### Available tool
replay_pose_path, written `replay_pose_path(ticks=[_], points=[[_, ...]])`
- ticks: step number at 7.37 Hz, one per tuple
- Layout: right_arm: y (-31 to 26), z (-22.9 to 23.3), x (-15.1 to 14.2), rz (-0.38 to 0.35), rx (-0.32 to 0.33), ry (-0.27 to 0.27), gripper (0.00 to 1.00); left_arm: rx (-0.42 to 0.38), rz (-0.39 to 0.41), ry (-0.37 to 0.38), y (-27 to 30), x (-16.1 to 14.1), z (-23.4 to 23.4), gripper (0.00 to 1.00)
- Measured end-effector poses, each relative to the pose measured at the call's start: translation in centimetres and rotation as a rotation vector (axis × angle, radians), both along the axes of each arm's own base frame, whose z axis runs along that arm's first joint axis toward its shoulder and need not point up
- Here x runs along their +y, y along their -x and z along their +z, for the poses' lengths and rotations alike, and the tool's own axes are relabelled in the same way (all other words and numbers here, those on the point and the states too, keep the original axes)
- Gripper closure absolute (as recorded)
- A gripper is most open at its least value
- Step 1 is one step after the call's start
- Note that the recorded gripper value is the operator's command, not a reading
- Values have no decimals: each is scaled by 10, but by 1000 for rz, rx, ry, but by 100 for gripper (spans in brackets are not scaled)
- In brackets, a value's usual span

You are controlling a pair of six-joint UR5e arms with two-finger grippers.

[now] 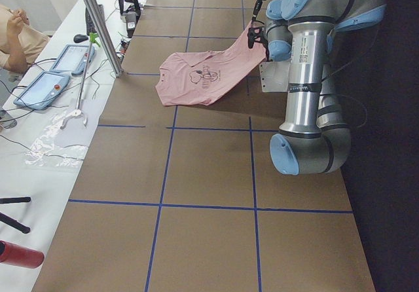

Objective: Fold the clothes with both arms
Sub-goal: 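Grasp the hem corners with both grippers and lift, then fold the hem with both grippers toward the collar, farther from robot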

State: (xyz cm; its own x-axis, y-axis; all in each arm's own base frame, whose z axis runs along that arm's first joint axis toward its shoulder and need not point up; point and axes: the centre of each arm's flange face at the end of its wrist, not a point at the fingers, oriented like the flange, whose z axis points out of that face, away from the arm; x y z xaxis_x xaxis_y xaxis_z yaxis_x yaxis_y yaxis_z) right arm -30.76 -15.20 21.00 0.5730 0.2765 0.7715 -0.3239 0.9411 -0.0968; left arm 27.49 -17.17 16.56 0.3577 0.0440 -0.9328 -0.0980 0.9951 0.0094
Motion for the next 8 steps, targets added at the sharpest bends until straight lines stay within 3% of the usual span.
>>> replay_pose_path(ticks=[1,3,5,8], points=[[-7,-6,-8,3,-1,13,100,-15,-6,7,4,-5,-8,100],[12,-20,-45,37,4,-42,100,-73,-75,-26,-22,-46,-4,100],[48,-35,-125,99,56,-74,100,-166,-178,-111,-53,-134,9,100],[80,-14,-257,189,135,-118,100,-294,-263,-179,-65,-250,33,100]])
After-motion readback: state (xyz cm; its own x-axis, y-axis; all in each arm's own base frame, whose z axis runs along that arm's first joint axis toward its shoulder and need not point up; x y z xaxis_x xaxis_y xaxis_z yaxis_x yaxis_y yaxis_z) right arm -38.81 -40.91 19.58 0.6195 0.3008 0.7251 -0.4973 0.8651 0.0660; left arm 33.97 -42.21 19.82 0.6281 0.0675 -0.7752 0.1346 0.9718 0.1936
